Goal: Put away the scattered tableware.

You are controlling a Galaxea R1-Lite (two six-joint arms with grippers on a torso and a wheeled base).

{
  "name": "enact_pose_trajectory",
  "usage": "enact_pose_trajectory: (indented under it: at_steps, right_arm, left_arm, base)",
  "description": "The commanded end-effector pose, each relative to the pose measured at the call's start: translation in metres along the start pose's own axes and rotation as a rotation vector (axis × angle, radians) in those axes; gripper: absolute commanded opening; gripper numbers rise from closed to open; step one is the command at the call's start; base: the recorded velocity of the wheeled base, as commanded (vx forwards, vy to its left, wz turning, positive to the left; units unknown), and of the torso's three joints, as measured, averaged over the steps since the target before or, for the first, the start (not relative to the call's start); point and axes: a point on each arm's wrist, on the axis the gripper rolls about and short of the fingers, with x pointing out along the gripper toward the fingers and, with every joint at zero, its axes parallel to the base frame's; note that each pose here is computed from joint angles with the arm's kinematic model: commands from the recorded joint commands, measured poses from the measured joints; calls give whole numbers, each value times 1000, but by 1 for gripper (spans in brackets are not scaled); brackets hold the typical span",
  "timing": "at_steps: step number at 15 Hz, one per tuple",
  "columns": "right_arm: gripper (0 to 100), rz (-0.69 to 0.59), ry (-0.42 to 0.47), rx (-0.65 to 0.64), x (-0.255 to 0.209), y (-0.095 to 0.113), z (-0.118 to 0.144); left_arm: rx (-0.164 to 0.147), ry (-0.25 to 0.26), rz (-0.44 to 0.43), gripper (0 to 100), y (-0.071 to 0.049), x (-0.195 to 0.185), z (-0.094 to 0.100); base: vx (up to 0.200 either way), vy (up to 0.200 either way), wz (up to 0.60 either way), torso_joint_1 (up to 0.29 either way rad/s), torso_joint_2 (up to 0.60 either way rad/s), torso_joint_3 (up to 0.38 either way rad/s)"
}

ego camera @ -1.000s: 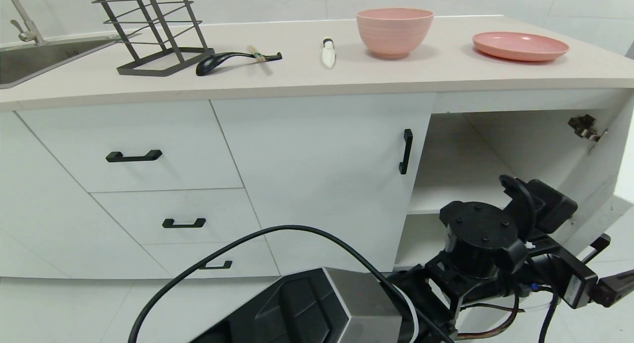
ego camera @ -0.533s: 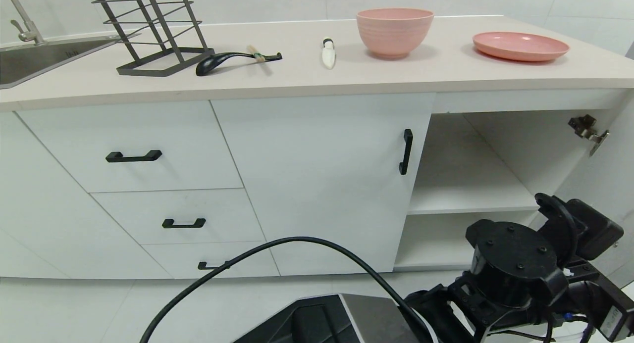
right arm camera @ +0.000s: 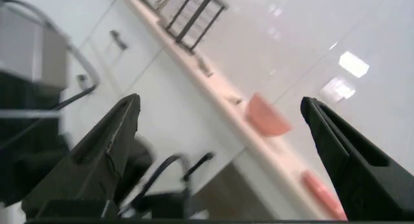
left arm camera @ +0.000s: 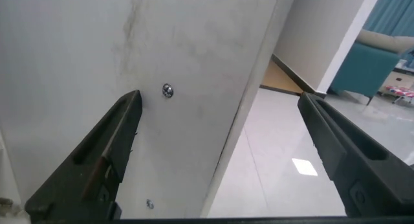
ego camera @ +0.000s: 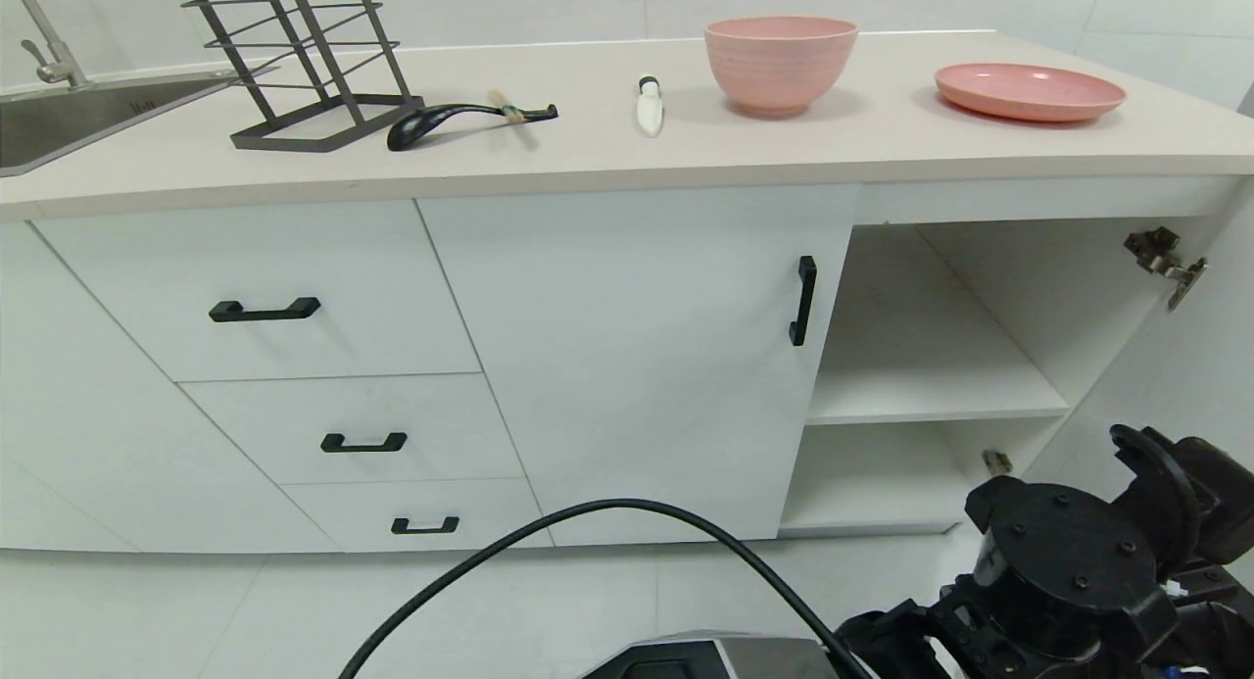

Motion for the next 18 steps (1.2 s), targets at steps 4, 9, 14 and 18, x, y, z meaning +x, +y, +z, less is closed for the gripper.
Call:
enact_pose_trajectory:
  at_steps: [4,9,14,18]
  right_arm:
    - [100,-32,-34,-71,7,-14,4]
    - [100,-44,-60,-119,6,-15,15]
    - [100,-60,-60,-150,1,-10,22]
    - [100,-54,-40,-123,-5,0,17]
  left_arm:
    - [-23,44,-42,100,-13,6,-43]
    - [-14,-9,-202,100,-57,17,-44]
    - [45,-158,-28,100,32,-13,2]
    - [4,-150,41,100,38,-65,56]
  base:
    - [0,0,0,0,0,0]
    - [0,0,0,0,0,0]
    - [0,0,0,0,0,0]
    - [0,0,0,0,0,0]
